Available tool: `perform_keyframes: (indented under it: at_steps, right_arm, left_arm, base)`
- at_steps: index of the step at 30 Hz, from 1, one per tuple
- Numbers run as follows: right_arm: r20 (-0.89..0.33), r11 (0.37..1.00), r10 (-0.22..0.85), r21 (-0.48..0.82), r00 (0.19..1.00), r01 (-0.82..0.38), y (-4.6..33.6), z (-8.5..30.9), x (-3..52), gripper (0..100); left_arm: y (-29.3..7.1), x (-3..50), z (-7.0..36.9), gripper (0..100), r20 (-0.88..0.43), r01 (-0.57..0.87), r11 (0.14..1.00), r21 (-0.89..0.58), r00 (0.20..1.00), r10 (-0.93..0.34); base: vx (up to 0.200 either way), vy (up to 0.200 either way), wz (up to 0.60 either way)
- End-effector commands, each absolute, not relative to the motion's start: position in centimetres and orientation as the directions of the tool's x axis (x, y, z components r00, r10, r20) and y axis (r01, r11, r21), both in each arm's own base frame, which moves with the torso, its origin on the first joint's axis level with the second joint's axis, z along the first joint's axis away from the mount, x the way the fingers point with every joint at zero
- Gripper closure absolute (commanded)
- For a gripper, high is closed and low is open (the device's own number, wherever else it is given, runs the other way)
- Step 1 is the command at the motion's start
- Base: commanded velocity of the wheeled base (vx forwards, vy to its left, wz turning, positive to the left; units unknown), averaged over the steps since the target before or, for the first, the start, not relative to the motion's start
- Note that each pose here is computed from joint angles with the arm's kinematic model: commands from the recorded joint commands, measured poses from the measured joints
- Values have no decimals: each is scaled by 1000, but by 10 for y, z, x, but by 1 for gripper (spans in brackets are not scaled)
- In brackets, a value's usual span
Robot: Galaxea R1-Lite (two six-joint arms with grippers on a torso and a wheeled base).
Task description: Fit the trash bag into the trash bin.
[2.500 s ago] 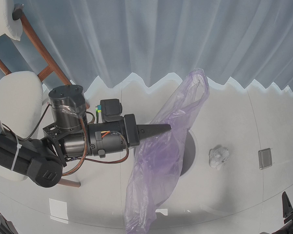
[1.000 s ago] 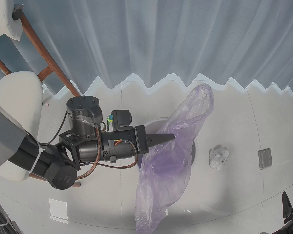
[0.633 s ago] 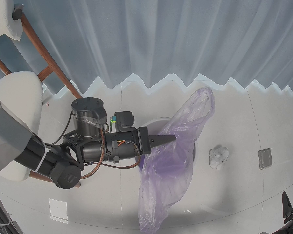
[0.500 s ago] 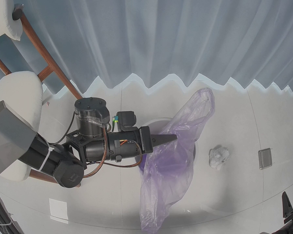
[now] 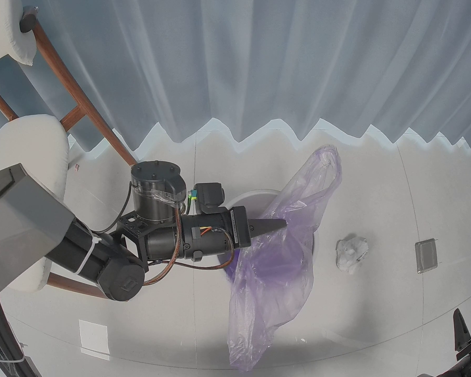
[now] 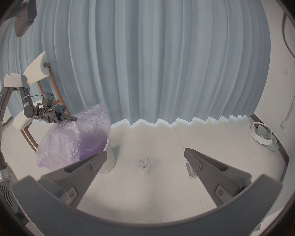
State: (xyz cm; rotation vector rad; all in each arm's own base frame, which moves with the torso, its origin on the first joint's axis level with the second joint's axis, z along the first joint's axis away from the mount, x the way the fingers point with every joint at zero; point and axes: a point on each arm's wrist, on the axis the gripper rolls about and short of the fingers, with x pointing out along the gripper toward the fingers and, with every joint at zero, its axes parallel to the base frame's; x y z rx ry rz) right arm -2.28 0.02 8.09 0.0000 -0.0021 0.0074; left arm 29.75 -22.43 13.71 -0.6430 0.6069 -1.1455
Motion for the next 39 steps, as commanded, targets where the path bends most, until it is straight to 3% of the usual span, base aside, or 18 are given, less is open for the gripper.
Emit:
perform_keyframes:
  at_steps: [1,39]
  right_arm:
    - [2,1000,9,0,1000,-9,0,76,-23,0]
    - [2,1000,8,0,1000,-8,0,76,-23,0]
  left_arm:
    - [-225,299,132,100,-113,617,281,-735,297,-948]
    - [-234,308,113,100,-126,612,286,-738,291,-948]
  base:
    - [0,0,0]
    - [0,0,0]
